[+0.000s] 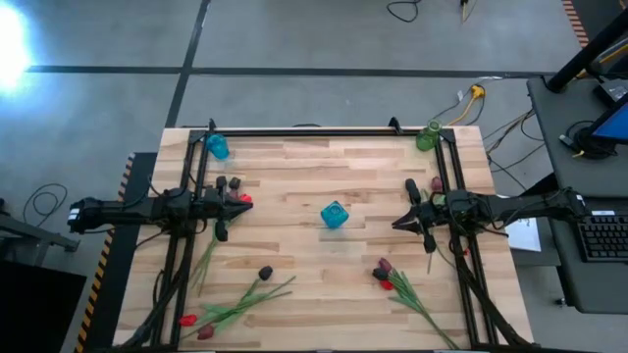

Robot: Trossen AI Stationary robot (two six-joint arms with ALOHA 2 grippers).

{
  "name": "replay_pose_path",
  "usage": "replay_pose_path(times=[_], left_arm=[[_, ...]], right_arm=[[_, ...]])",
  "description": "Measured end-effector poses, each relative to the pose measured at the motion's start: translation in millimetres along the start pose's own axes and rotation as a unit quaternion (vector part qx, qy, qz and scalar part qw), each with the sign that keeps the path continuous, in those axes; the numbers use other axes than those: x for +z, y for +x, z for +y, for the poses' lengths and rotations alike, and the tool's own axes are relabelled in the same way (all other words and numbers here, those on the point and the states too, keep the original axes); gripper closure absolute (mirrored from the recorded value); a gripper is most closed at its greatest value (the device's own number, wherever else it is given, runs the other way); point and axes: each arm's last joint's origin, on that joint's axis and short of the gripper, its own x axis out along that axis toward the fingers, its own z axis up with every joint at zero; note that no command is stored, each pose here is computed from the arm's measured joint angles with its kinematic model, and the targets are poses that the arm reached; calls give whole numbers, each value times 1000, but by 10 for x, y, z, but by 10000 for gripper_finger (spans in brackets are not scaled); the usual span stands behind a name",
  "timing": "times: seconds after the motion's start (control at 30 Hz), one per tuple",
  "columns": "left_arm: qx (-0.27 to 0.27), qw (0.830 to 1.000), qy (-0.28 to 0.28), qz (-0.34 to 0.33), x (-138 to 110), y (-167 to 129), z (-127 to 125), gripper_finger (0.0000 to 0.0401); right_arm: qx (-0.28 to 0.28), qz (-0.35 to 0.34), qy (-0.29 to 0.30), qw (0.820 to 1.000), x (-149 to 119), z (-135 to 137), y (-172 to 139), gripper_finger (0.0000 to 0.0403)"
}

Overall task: Sort flowers into vase by color
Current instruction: Put the black flower into the right blue vase

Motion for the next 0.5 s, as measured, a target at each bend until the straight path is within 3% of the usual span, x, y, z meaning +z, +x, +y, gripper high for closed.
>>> replay_pose_path(times=[0.17,0.2,0.27,0.33,0.37,0.5], left_arm=[[3,1000,-1,-12,15,2,1,401],[-1,999,-40,-37,59,5,-5,401],[-27,978,-163,-125,238,-18,-26,401],[-57,935,-279,-209,414,-72,-33,401],[-65,919,-309,-235,465,-92,-32,401],[-29,906,-335,-258,544,-74,-18,401]], right_arm=[[0,0,0,1000,0,0,0,374],[0,0,0,1000,0,0,0,374],[0,0,0,1000,1,0,0,374],[0,0,0,1000,0,0,0,374],[0,0,0,1000,0,0,0,374],[0,0,0,1000,0,0,1,374]])
